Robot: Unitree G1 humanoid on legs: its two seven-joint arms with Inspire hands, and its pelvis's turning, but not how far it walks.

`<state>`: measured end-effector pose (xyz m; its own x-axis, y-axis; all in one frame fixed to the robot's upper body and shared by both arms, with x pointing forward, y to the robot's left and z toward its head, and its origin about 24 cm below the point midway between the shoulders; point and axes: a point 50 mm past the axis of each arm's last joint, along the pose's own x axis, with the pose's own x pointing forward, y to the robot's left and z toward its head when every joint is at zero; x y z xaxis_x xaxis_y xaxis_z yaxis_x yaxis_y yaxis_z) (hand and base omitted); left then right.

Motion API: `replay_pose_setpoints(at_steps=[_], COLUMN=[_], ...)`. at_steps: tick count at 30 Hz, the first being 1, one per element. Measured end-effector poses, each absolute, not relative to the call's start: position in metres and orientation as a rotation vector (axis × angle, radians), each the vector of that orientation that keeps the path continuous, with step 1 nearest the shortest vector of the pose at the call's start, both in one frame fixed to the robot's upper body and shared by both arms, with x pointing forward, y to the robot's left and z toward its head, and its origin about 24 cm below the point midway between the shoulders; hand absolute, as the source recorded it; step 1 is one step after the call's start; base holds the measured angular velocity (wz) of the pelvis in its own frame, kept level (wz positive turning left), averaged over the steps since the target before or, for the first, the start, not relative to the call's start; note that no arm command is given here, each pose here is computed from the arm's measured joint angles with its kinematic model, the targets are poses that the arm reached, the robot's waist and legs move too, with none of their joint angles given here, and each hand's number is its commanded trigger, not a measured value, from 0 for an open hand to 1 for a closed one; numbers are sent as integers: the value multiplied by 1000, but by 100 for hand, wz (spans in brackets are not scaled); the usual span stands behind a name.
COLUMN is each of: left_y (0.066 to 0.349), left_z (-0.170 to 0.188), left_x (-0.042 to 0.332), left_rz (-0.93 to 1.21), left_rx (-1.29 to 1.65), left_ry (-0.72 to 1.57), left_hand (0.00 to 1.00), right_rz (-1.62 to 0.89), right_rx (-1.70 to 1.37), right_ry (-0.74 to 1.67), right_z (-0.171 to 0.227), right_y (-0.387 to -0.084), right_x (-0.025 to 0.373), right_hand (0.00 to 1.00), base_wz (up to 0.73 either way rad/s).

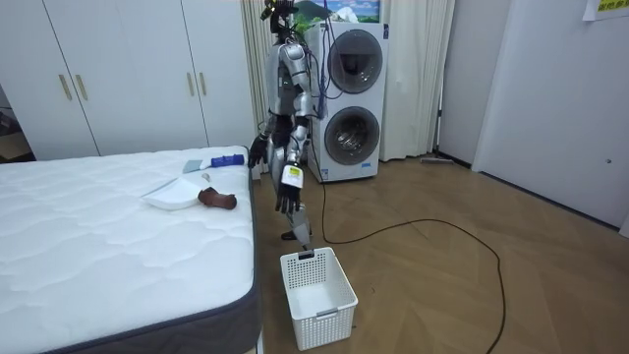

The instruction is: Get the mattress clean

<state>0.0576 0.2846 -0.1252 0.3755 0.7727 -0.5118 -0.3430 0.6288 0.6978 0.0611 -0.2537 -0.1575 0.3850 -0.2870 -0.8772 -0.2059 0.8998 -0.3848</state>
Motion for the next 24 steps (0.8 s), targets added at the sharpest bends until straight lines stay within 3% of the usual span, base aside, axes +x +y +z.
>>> replay_pose_setpoints(at_steps=[9, 24], left_y=[278, 257], left_z=[-98, -73], left_x=[101, 141], left_rz=[850, 687], left_rx=[532, 533], left_ry=[615, 381], left_hand=[0, 0], right_rz=[-74, -23], right_rx=[-431, -354], right_ry=[1182, 1159], right_z=[-158, -158], right_y=[-253, -248], right_x=[56, 59], right_hand=[0, 0], base_wz=[1, 0])
